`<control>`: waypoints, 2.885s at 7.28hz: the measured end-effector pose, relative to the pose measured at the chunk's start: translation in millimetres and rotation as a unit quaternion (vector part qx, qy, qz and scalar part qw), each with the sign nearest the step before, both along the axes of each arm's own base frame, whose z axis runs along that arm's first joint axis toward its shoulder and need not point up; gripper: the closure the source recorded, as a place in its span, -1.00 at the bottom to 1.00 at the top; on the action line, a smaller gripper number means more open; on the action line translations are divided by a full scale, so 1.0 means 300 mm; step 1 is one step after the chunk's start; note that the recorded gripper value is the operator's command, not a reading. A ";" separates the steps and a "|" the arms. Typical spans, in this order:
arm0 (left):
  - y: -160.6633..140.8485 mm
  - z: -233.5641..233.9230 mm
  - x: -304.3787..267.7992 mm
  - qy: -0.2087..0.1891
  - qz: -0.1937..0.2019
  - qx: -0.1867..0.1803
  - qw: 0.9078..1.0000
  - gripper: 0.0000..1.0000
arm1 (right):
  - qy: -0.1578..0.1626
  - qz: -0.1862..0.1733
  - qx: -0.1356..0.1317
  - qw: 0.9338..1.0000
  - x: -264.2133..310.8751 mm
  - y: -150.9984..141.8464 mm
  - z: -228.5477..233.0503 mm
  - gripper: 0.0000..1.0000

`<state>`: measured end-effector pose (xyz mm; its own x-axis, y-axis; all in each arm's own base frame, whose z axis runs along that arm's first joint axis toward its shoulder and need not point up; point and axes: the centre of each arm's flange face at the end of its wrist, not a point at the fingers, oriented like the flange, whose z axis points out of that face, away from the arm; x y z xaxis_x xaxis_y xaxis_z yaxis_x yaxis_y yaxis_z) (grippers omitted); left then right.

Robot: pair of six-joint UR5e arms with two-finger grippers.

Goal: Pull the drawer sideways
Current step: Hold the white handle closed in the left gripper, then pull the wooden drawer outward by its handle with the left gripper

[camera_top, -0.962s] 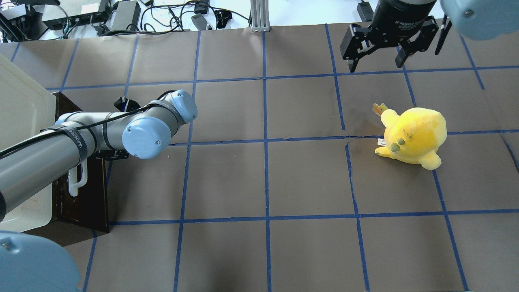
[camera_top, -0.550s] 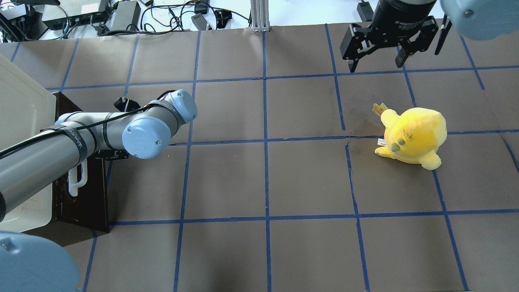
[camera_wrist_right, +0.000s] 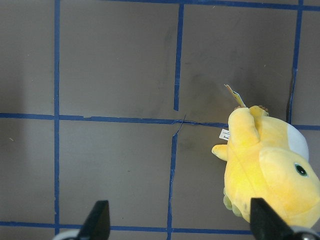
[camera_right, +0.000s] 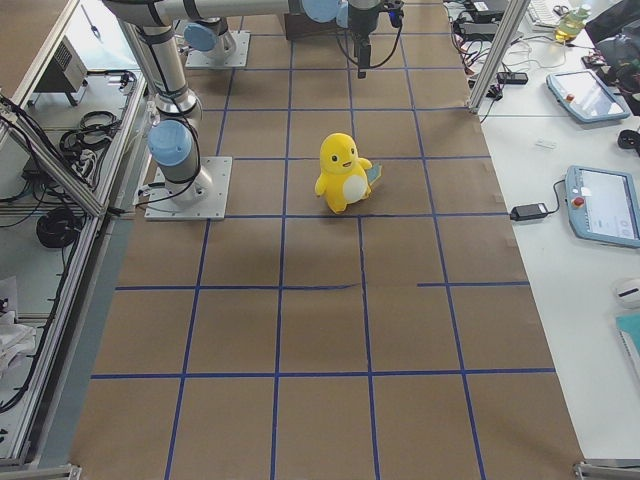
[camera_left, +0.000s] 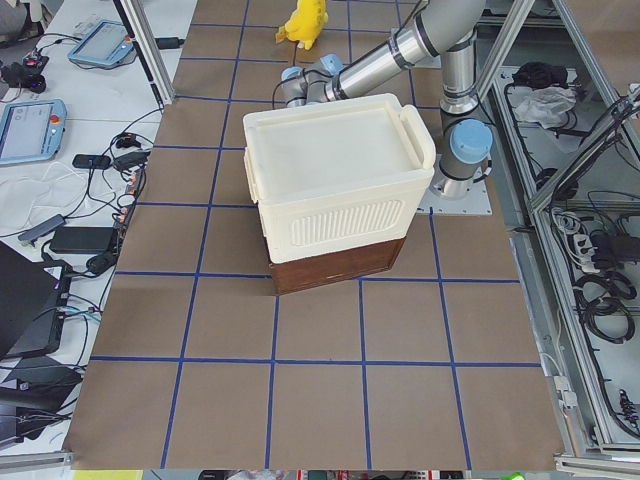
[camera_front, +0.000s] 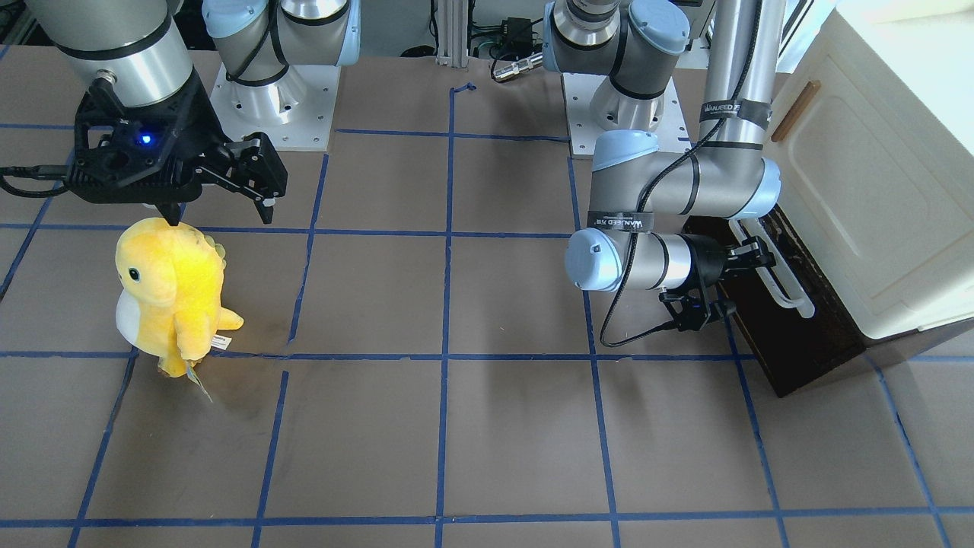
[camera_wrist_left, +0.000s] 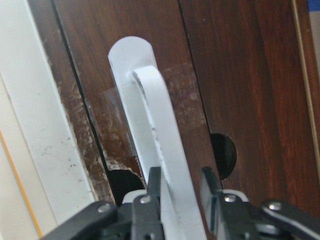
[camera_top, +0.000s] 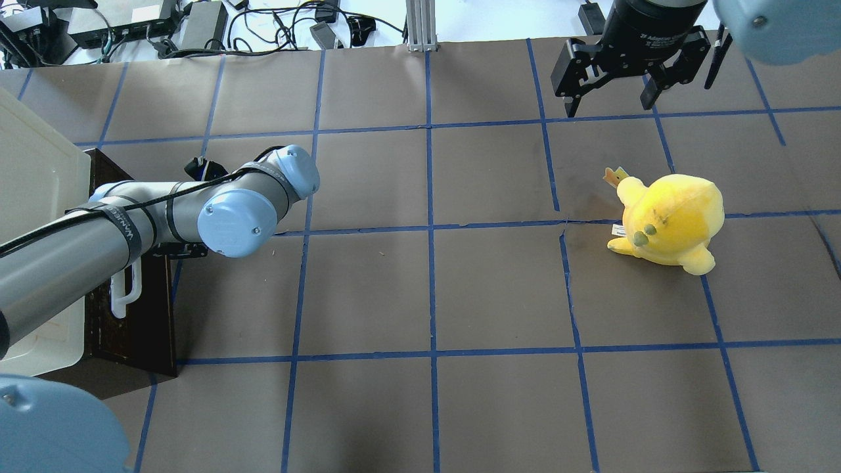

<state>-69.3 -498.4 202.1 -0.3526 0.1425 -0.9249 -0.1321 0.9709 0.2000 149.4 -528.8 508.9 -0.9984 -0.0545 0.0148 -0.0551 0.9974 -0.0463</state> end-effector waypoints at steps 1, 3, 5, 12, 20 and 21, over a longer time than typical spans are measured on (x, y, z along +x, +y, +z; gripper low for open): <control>0.000 0.000 0.000 0.000 0.000 0.000 1.000 0.33 | 0.000 0.000 0.000 1.000 0.000 0.000 0.000 -1.00; 0.000 0.000 0.000 0.000 0.000 0.000 1.000 0.42 | 0.000 0.000 0.000 1.000 0.000 0.000 0.000 -1.00; -0.001 0.001 0.000 0.000 0.000 0.000 1.000 0.48 | 0.000 0.000 0.000 1.000 0.000 0.000 0.000 -1.00; -0.024 0.015 -0.011 0.004 0.000 -0.007 1.000 0.49 | 0.000 0.000 0.000 1.000 0.000 0.000 0.000 -1.00; -0.026 0.022 -0.097 0.018 -0.015 -0.013 1.000 0.49 | 0.000 0.000 0.000 1.000 0.000 0.000 0.000 -1.00; -0.025 0.024 -0.119 0.022 -0.019 -0.014 0.999 0.49 | 0.000 0.000 0.000 1.000 0.000 0.000 0.000 -1.00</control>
